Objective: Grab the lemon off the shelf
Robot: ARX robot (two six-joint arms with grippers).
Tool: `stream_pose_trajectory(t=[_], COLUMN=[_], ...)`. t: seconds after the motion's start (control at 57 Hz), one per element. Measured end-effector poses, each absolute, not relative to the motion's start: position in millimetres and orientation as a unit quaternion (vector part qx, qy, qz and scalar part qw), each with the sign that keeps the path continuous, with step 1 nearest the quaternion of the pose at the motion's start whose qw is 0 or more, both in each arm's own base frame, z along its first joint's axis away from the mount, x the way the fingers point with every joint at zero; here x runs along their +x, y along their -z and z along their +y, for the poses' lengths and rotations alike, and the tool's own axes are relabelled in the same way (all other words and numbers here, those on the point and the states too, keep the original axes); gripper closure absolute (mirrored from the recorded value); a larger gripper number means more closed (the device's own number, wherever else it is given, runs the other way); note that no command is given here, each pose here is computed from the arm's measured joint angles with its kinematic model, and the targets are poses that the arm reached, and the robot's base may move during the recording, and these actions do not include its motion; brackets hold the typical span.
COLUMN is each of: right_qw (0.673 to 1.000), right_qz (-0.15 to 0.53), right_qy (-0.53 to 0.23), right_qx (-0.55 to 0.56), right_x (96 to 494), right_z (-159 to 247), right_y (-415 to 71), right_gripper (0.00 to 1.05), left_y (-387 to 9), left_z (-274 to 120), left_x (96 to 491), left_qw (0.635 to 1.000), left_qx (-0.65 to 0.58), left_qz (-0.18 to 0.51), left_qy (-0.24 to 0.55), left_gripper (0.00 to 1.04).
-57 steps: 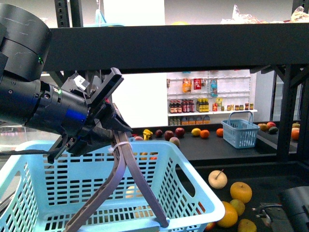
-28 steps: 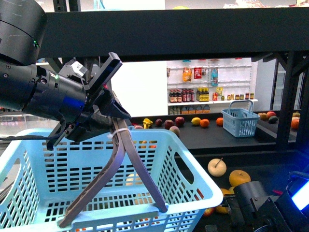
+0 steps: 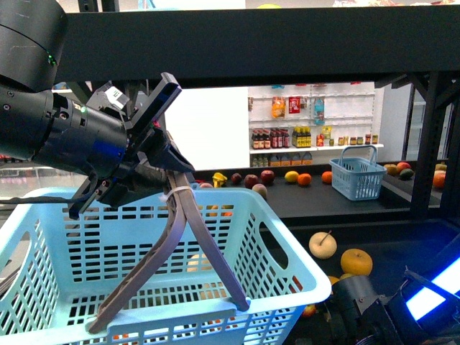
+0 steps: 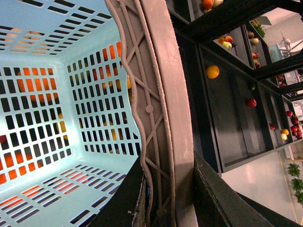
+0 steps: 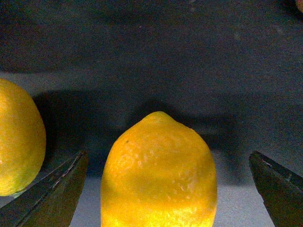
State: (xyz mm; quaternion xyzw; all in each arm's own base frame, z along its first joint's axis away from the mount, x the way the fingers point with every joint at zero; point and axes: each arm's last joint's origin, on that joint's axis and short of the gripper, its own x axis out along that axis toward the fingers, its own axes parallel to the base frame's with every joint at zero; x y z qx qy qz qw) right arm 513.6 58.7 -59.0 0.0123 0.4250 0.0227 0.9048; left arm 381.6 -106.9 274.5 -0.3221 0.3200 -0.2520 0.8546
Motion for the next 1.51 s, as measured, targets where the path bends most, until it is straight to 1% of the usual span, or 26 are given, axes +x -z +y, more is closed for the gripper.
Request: stream_pose_trajectory(t=[0.035, 0.053, 0.07, 0.123, 0.158, 0.193, 0.263, 0.421, 0.561, 0.667, 0.789, 0.93, 1.07, 1.193, 1.298, 1.421, 1.509], right_qw=[0.904, 0.904, 0.904, 0.903, 0.901, 0.900, 0.899, 0.902, 0.912, 0.926, 0.944, 0.959, 0.967, 0.966, 0.962, 0.955, 0.953], right_qz=[0.426, 0.427, 0.427, 0.430, 0.433, 0.435, 0.437, 0.432, 0.410, 0.377, 0.323, 0.266, 0.217, 0.186, 0.183, 0.198, 0.205], right_qy=[-0.023, -0.023, -0.023, -0.022, -0.022, -0.020, -0.019, -0.012, 0.001, 0.011, 0.014, -0.004, -0.057, -0.114, -0.144, -0.167, -0.175], right_qx=[0.012, 0.012, 0.012, 0.010, 0.010, 0.009, 0.010, 0.012, 0.023, 0.038, 0.065, 0.096, 0.120, 0.136, 0.142, 0.142, 0.138], right_x=[513.7, 513.8, 513.7, 513.5, 512.7, 512.4, 512.0, 506.0, 496.1, 490.0, 482.9, 471.6, 455.9, 441.6, 431.7, 422.8, 419.0], right_z=[59.5, 59.7, 59.9, 60.5, 60.6, 60.5, 60.0, 52.6, 33.9, 13.6, -11.7, -20.9, -0.5, 32.4, 58.6, 84.6, 95.8], right_y=[60.3, 61.3, 61.6, 63.3, 64.7, 64.9, 65.0, 59.6, 35.6, -0.7, -57.0, -117.0, -172.9, -211.5, -221.1, -215.4, -212.0], right_gripper=[0.09, 0.13, 0.14, 0.22, 0.30, 0.35, 0.38, 0.40, 0.40, 0.40, 0.40, 0.40, 0.40, 0.40, 0.40, 0.40, 0.40], left_y=[-274.5, -274.5, -274.5, -274.5, -274.5, -274.5, -274.5, -274.5, -274.5, -274.5, -274.5, -274.5, -274.5, -274.5, -274.5, -274.5, -274.5], left_z=[-106.9, -106.9, -106.9, -106.9, -106.9, -106.9, -107.0, -106.8, -106.8, -106.9, -106.9, -106.9, -107.0, -106.9, -106.9, -106.8, -106.9], left_x=[381.6, 381.6, 381.6, 381.6, 381.6, 381.6, 381.6, 381.6, 381.6, 381.6, 381.6, 381.6, 381.6, 381.6, 381.6, 381.6, 381.6], left_qw=[0.855, 0.855, 0.855, 0.855, 0.855, 0.855, 0.855, 0.855, 0.855, 0.855, 0.855, 0.855, 0.855, 0.855, 0.855, 0.855, 0.855], left_qx=[-0.322, -0.322, -0.322, -0.322, -0.322, -0.322, -0.322, -0.322, -0.322, -0.322, -0.322, -0.322, -0.322, -0.322, -0.322, -0.322, -0.322], left_qz=[0.320, 0.320, 0.320, 0.320, 0.320, 0.320, 0.320, 0.320, 0.320, 0.320, 0.320, 0.320, 0.320, 0.320, 0.320, 0.320, 0.320], left_qy=[0.252, 0.252, 0.252, 0.252, 0.252, 0.252, 0.252, 0.252, 0.252, 0.252, 0.252, 0.252, 0.252, 0.252, 0.252, 0.252, 0.252], left_gripper=[0.84, 0.84, 0.84, 0.84, 0.84, 0.84, 0.84, 0.84, 0.84, 0.84, 0.84, 0.84, 0.84, 0.84, 0.84, 0.84, 0.84])
